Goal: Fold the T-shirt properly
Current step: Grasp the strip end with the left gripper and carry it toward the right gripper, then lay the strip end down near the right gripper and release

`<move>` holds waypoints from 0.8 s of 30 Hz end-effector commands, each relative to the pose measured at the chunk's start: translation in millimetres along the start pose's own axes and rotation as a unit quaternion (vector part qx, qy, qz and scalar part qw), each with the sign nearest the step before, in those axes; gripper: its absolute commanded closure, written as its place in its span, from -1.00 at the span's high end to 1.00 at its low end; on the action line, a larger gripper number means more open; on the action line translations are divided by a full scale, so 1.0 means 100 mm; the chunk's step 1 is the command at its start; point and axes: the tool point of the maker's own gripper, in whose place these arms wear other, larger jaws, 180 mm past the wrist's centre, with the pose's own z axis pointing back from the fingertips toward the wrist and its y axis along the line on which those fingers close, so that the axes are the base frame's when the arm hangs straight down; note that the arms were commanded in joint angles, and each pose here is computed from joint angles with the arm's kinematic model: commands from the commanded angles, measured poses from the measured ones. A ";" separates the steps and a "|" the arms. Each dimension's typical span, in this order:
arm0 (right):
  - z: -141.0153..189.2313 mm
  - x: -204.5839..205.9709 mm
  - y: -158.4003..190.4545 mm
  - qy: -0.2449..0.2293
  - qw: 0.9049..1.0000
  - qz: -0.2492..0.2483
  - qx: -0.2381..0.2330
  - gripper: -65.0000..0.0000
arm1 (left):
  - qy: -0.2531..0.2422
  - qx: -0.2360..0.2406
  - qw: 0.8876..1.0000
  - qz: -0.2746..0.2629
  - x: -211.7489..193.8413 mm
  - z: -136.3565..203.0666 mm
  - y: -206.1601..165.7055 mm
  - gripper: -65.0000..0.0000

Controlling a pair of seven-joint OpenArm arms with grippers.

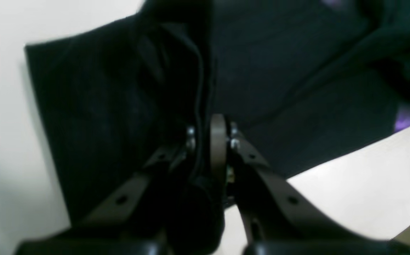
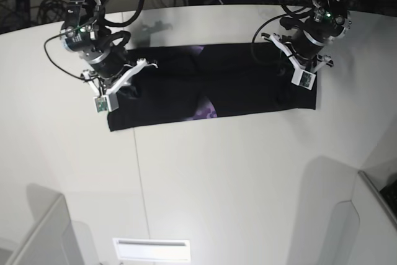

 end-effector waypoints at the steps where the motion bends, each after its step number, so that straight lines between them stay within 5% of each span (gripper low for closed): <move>1: 0.03 0.15 0.01 -0.026 1.000 0.003 0.003 -1.00 | -0.020 0.000 1.000 0.004 0.11 0.01 -0.03 -1.00; 24: 0.03 0.15 0.01 -0.026 1.000 0.003 0.002 -1.00 | -0.009 -0.040 0.999 0.003 0.34 -0.27 -0.36 -1.00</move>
